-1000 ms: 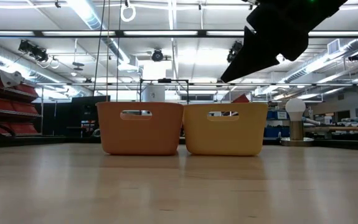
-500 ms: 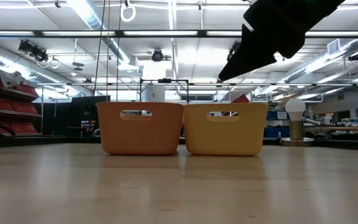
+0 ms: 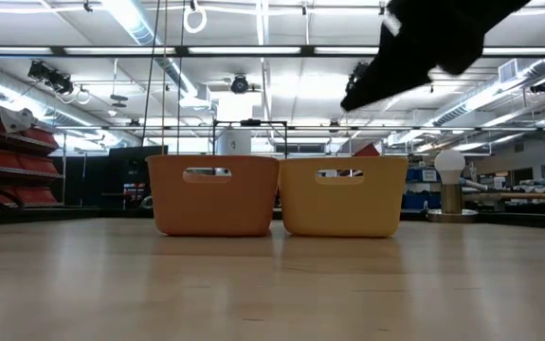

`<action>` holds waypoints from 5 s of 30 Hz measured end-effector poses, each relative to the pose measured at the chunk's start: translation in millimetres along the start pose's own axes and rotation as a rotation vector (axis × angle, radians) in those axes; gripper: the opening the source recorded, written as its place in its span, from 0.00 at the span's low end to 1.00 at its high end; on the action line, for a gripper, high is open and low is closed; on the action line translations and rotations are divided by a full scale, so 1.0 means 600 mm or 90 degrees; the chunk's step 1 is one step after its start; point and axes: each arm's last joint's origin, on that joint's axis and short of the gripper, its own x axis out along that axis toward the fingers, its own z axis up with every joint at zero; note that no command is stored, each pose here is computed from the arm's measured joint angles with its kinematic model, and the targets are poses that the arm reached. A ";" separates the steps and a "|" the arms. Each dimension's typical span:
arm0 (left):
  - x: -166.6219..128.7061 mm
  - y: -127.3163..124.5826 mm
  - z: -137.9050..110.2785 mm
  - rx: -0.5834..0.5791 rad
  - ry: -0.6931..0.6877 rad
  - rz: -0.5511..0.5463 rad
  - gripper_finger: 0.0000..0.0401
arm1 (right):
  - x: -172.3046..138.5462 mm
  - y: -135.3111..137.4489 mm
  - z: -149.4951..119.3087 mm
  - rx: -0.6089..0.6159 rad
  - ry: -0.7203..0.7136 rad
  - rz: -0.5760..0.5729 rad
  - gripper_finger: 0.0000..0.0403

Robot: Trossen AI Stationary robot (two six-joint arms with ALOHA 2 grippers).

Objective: Sort batteries
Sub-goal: Put the silver battery into the yellow bin, then return to Home Position

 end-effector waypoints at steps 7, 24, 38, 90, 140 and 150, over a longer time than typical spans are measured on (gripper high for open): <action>-0.062 -0.005 0.097 0.058 -0.131 0.050 0.03 | -0.071 -0.019 0.023 0.022 -0.086 -0.001 0.50; -0.029 0.061 0.422 0.266 -0.397 0.045 0.02 | -0.157 -0.114 -0.012 0.087 -0.056 -0.063 0.44; -0.002 0.203 0.564 0.182 -0.434 -0.044 0.06 | -0.108 -0.115 -0.158 0.214 -0.002 -0.101 0.42; 0.079 0.416 0.324 0.005 -0.555 -0.164 0.17 | 0.059 -0.299 -0.244 0.424 -0.044 0.067 0.00; 0.041 0.434 0.154 0.043 -0.909 -0.262 0.11 | -0.028 -0.331 -0.155 0.262 -0.371 0.320 0.00; 0.037 0.435 0.155 0.051 -0.930 -0.258 0.11 | -0.045 -0.327 -0.208 0.292 -0.498 0.403 0.00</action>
